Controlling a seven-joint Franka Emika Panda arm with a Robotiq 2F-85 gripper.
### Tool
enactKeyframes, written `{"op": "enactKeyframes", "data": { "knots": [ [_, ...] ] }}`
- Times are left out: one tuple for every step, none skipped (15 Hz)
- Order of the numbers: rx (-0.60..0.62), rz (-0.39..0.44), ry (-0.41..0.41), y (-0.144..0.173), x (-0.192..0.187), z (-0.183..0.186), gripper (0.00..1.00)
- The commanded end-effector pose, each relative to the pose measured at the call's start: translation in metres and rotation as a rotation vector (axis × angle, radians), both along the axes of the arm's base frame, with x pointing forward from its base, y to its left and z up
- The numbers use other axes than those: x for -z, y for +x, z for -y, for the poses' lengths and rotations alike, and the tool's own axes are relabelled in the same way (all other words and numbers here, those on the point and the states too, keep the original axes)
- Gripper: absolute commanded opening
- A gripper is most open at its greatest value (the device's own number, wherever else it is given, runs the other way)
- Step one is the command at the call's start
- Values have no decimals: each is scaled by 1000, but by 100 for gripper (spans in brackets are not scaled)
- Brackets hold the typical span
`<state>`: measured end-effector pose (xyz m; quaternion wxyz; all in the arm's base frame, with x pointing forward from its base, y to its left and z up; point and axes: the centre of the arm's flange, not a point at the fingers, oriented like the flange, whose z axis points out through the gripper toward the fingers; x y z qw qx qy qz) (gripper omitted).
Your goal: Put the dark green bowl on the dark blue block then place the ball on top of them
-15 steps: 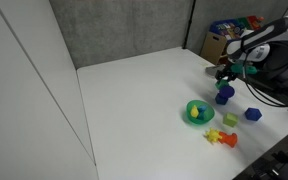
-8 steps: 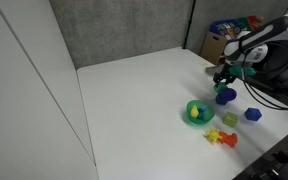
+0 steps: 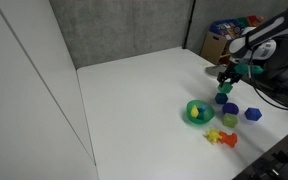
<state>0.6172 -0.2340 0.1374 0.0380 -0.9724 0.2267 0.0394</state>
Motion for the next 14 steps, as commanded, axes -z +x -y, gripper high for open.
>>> {"op": "enactKeyframes", "data": {
  "knots": [
    [-19,-26,-4,-15,-12,1,28],
    [-25,-29,-2,-16,-10,2,28],
    [-25,-31,-1,-17,-7,3,28],
    [-26,-32,-7,-18,-4,4,28],
    [-23,-34,-11,-19,0,5,28],
    [-19,-29,-30,-20,2,7,28],
    [-18,-27,-39,-20,4,8,28],
    [-21,-25,-49,-20,5,10,28],
    [-25,-26,-63,-20,7,11,28],
    [-28,-27,-67,-20,9,12,28],
    [-32,-24,-76,-21,11,12,28],
    [-36,-23,-80,-21,13,12,28],
    [-40,-21,-85,-20,16,10,28],
    [-41,-19,-87,-20,19,9,28]
  ]
}}
